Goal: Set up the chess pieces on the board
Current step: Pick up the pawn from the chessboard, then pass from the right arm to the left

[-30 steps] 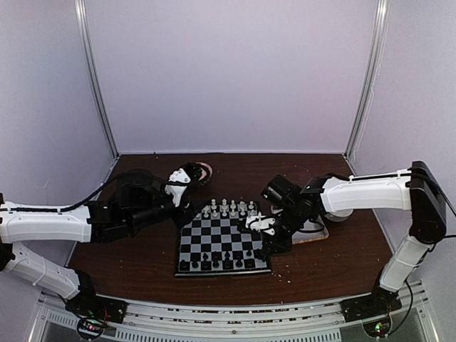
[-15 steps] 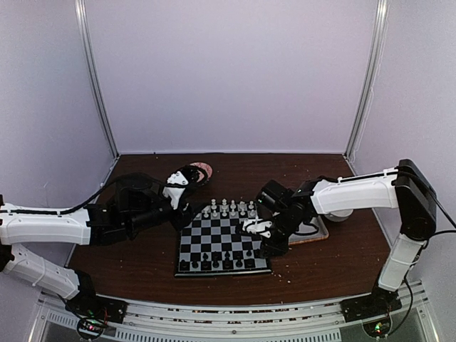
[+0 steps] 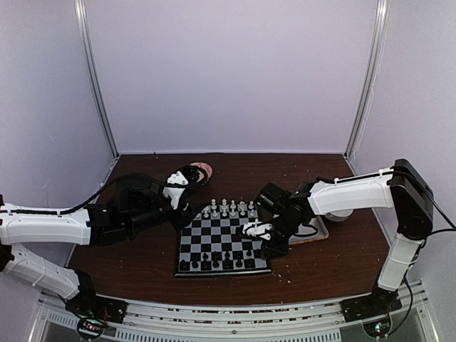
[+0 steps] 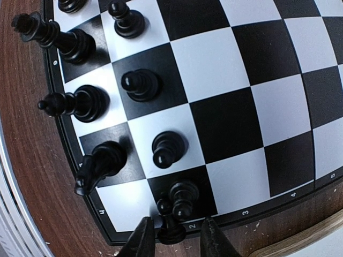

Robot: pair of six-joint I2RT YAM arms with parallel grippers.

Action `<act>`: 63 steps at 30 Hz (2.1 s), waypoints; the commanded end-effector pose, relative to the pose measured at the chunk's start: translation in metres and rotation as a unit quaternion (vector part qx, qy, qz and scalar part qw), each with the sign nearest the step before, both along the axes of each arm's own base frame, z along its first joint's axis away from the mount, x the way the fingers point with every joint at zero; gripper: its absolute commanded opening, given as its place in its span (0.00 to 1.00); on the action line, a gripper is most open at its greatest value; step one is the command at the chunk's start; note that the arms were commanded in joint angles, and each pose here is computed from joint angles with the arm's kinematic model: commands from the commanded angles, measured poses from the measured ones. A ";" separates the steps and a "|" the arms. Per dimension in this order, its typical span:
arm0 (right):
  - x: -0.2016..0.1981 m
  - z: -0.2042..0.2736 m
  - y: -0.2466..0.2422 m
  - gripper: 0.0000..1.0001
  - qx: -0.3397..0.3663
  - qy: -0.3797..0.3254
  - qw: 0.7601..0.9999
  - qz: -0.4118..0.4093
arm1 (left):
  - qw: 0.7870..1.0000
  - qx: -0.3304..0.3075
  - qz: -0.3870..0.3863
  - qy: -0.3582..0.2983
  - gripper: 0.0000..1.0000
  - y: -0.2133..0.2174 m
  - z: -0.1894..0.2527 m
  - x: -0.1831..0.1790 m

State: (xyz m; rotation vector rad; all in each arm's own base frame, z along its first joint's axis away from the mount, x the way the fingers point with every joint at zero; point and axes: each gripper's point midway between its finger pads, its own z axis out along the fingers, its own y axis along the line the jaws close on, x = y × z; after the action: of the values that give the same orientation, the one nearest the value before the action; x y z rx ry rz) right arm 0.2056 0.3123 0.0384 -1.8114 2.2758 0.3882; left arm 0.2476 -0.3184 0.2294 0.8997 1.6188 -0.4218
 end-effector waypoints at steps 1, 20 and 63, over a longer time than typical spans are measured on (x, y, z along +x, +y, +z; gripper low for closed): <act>-0.002 -0.002 0.000 0.29 -0.010 0.001 1.000 0.010 | 0.999 -0.026 0.007 -0.018 0.48 0.002 0.014 0.003; -0.006 -0.002 -0.006 0.16 -0.017 0.004 1.000 0.016 | 0.999 -0.030 0.001 -0.022 0.48 0.002 0.019 0.001; -0.035 0.159 0.040 0.15 0.285 0.222 0.932 0.027 | 0.937 0.127 -0.314 -0.082 0.39 -0.115 -0.024 -0.087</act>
State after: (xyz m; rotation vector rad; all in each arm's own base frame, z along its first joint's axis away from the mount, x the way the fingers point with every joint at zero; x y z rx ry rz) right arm 0.1702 0.3487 0.1924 -1.5901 2.0453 1.3801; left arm 0.1595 -0.4305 0.2034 1.5874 1.2554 -0.6240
